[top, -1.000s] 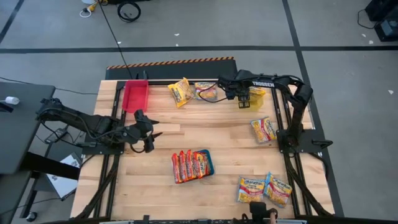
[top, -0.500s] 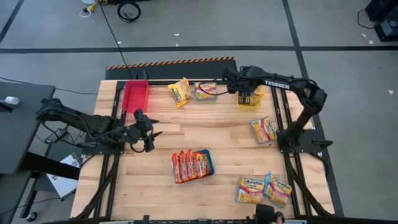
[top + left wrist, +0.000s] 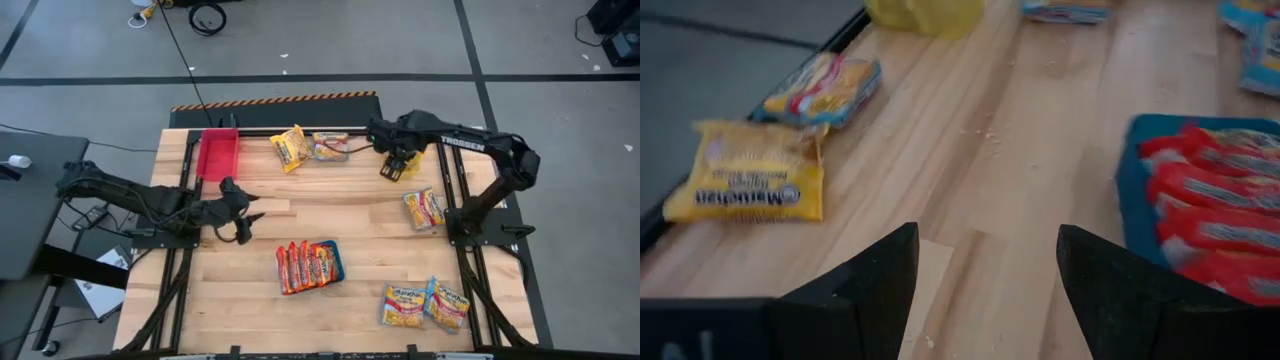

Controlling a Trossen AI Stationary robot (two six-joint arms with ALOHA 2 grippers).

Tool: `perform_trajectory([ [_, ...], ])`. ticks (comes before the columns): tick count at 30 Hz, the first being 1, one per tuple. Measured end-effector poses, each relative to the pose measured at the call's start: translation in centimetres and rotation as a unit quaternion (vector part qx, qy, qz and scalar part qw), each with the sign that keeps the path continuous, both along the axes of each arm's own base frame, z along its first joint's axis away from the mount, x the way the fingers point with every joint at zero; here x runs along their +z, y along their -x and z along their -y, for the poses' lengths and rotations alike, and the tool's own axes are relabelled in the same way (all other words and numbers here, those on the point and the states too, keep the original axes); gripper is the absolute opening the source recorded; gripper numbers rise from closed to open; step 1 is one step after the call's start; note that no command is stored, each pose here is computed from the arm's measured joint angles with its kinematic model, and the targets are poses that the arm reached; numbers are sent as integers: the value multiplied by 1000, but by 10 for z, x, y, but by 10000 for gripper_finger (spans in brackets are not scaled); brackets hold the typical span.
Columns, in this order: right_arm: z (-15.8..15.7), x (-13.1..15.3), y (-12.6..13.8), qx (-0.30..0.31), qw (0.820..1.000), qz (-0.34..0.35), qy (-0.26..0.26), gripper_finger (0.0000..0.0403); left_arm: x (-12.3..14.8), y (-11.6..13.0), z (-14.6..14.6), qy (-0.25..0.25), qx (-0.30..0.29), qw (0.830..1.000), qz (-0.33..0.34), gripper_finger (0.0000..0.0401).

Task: Sort Maruchan noodles
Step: Put the yellow noodle pack into the yellow bin

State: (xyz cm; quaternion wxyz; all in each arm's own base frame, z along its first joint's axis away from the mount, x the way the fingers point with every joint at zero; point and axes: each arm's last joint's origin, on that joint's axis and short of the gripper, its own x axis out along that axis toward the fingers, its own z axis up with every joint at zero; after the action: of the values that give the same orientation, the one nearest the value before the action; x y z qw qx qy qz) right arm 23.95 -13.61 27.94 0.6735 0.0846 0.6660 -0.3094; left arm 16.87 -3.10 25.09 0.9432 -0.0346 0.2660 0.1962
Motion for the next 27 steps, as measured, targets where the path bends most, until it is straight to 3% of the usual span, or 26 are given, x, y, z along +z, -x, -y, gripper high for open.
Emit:
perform_trajectory([
  [4,-35,13,-4,-18,999,32,34,181,-20,-8,-18,22,40,999,5,242],
  [8,-76,25,-16,25,993,101,63,174,-29,-27,-38,15,63,998,4,242],
  [11,-108,32,-25,65,983,160,64,172,-31,-46,-61,36,116,992,16,242],
  [14,-133,37,-31,97,971,208,69,172,-39,-60,-94,91,209,973,28,242],
  [20,-168,39,-37,144,955,249,69,172,-70,-77,-156,166,320,933,3,242],
  [27,-200,30,-41,190,949,244,66,172,-107,-82,-196,237,422,875,20,243],
])
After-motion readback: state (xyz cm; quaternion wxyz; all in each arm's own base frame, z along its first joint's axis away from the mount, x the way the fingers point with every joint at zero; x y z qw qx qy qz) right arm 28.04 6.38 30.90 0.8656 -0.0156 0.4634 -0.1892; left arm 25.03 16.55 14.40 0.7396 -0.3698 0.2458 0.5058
